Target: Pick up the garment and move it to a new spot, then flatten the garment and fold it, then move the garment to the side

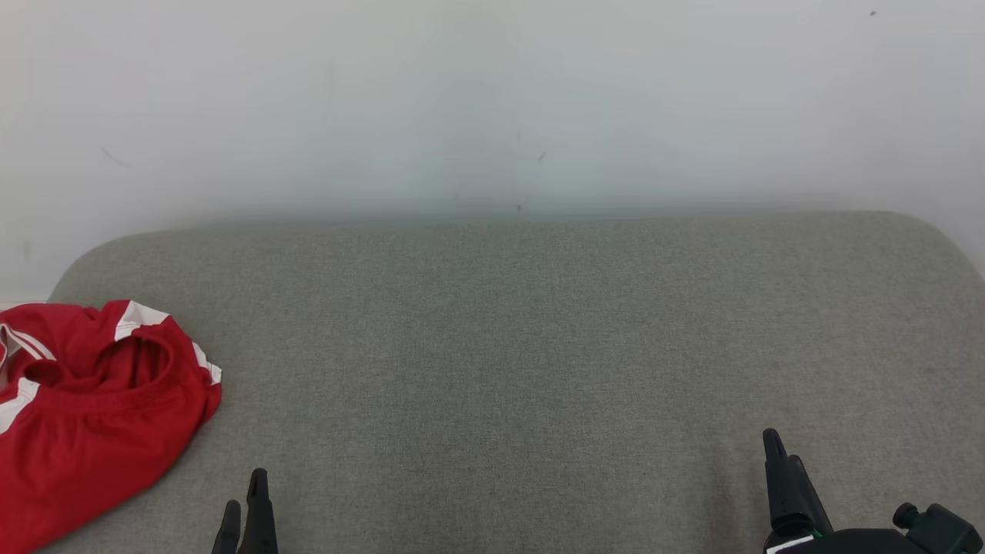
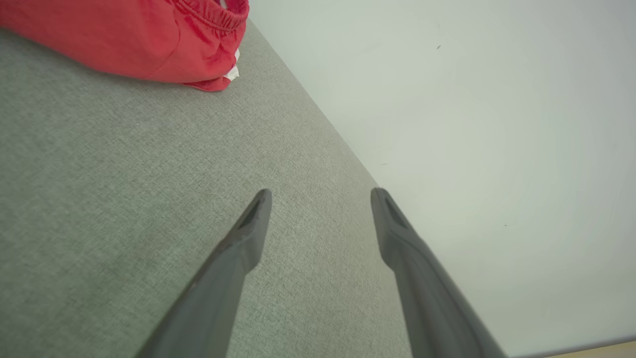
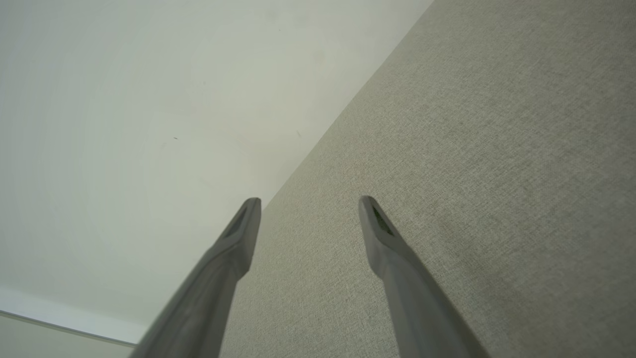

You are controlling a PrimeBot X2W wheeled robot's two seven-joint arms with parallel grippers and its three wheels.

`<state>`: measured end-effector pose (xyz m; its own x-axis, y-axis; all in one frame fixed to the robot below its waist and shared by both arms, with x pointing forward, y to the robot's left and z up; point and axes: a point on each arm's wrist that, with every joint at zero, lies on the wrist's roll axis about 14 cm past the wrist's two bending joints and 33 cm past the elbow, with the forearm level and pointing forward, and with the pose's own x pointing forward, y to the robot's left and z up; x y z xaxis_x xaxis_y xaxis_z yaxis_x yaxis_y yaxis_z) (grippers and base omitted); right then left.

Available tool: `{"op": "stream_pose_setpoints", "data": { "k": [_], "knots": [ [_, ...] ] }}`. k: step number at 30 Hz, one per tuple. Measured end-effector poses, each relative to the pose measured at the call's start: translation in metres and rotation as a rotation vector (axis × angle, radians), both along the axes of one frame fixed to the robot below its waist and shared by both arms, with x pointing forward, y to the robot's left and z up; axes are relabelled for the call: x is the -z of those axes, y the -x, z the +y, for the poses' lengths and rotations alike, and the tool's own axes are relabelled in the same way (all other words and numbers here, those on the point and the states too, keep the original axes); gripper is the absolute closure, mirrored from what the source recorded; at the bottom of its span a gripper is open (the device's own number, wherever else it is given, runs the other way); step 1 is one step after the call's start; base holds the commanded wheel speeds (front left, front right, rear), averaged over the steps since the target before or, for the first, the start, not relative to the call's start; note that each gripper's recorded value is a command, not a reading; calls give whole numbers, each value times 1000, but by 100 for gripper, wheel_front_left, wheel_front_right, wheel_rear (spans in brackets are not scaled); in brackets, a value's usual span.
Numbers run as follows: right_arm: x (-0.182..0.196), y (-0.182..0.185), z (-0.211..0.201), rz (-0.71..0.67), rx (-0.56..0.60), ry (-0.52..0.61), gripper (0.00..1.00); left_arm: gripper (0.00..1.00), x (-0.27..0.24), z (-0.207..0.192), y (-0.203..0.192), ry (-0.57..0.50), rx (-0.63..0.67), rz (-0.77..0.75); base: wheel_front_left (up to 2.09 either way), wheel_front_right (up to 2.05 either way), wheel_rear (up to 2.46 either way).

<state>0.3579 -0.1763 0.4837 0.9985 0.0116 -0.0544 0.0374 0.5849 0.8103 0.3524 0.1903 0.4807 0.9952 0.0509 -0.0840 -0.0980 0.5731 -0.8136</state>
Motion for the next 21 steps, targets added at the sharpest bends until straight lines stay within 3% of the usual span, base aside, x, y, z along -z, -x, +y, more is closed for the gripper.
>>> {"op": "stream_pose_setpoints", "data": {
  "k": [21],
  "knots": [
    [2, 10, 5, -24, -34, 308, 0, 0, 0, -6, 11, -396, 50, -14, 0, 0, 0]
  ]
}}
